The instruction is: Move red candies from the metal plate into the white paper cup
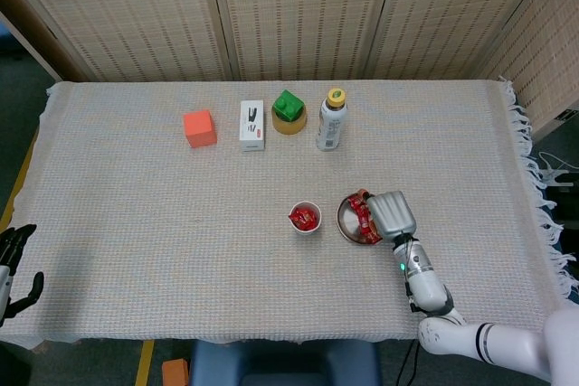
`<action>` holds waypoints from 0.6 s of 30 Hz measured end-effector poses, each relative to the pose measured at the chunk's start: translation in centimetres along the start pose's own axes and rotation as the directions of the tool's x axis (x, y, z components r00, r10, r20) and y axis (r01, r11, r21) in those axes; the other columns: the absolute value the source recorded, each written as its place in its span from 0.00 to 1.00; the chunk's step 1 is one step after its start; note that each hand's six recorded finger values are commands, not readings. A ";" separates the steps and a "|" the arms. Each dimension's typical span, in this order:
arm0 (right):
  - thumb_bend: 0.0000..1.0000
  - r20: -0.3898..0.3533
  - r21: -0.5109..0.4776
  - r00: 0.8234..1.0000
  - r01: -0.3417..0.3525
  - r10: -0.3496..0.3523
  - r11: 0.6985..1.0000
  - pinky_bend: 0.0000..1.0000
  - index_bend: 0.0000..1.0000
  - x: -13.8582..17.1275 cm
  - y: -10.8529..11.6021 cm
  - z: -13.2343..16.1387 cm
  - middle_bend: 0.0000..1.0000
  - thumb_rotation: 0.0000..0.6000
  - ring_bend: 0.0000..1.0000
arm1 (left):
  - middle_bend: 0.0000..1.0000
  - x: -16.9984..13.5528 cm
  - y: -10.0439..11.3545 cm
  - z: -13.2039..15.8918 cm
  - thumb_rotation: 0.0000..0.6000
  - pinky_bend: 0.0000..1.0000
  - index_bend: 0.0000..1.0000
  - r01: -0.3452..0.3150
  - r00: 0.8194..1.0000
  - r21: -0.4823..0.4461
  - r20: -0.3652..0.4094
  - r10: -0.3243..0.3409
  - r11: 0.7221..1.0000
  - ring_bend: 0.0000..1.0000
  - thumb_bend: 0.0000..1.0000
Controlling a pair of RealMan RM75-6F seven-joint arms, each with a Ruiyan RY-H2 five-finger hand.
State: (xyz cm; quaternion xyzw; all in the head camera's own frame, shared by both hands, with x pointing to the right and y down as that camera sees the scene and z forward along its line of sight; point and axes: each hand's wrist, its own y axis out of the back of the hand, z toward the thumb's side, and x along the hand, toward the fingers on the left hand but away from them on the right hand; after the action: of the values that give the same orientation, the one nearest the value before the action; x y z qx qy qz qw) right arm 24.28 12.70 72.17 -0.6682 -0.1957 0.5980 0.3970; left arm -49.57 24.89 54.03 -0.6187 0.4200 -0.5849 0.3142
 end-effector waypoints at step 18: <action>0.24 -0.046 0.047 0.994 -0.097 0.099 0.994 1.00 0.33 0.2 -2.6 0.5 0.79 1.00 0.83 | 0.05 0.0 0.0 0.0 1.00 0.25 0.00 0.002 1.000 -0.003 -0.001 -0.002 1.000 0.02 0.51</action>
State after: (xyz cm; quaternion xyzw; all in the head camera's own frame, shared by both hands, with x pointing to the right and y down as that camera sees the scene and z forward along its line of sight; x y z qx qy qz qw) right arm 24.41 14.62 74.06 -0.6823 -0.1396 0.6045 0.3867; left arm -49.57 24.86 54.05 -0.6195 0.4204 -0.5847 0.3124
